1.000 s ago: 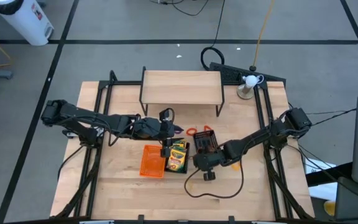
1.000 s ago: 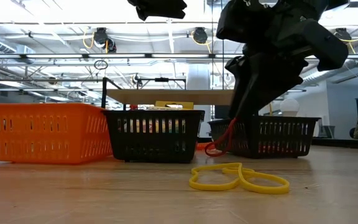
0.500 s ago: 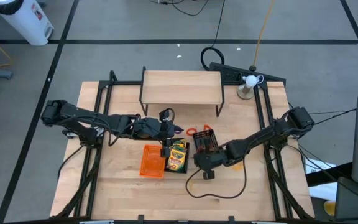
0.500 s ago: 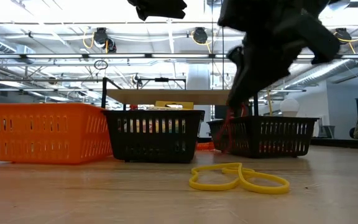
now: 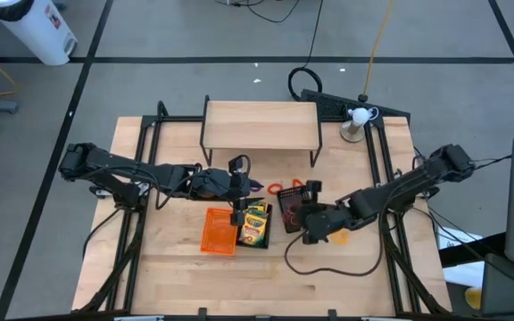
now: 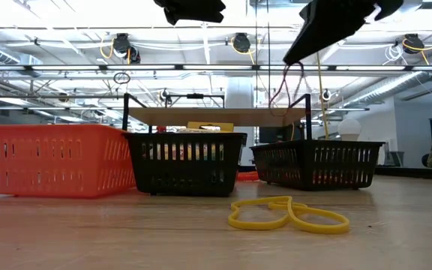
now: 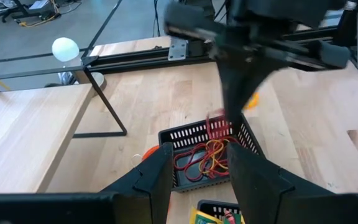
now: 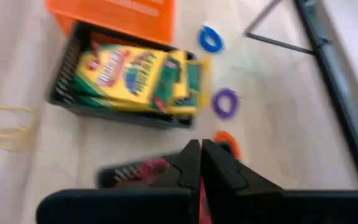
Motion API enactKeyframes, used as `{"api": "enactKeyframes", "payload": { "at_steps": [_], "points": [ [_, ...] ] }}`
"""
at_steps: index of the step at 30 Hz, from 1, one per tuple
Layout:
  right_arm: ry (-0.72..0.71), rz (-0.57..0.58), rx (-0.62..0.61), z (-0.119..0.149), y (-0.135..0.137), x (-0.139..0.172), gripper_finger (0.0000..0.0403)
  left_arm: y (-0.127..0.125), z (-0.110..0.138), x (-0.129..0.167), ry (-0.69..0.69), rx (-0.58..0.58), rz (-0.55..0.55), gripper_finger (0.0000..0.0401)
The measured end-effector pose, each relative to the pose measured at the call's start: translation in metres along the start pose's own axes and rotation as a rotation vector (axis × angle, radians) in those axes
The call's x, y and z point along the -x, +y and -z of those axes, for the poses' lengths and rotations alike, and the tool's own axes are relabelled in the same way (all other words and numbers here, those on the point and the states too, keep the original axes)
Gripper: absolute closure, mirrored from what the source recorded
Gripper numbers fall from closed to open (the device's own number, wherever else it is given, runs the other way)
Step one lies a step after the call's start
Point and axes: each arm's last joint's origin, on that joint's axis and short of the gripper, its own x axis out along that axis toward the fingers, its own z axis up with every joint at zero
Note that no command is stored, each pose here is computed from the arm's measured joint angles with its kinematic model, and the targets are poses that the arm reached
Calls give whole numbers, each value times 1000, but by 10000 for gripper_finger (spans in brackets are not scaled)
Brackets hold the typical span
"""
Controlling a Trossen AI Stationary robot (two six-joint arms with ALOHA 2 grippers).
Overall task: Pick & Place Office Desk Supplies
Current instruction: Adjust the red rubber band in the right black bin, then put the blue keychain into the orange bin
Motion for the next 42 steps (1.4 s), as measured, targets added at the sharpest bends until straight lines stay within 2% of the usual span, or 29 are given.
{"api": "enactKeyframes", "payload": {
  "at_steps": [6, 12, 18, 23, 27, 34, 36, 39, 42],
  "points": [
    [17, 29, -13, 2, -6, 5, 403, 0, 0, 0, 0, 12, 0, 247],
    [27, -22, -24, 2, -6, 4, 391, 0, 0, 0, -1, 12, 0, 247],
    [34, -22, -62, 3, -7, 4, 347, 0, 0, 0, -1, 37, 0, 247],
    [49, -91, -93, 3, -5, 4, 299, 0, -1, 0, -9, 33, 0, 247],
    [54, -89, -106, 4, -5, 4, 268, 3, -2, -1, -18, 20, -10, 247],
    [35, 72, -25, 6, -4, 8, 254, 6, -3, -1, -29, 56, -16, 247],
    [28, 97, 6, 7, -2, 9, 257, 6, 1, -1, 12, 29, -26, 247],
    [25, 117, 42, 7, -2, 10, 263, 12, 11, -1, 108, -8, -117, 247],
    [31, 131, 62, 11, -8, 7, 268, 23, 20, -1, 203, -17, -162, 247]
  ]
}}
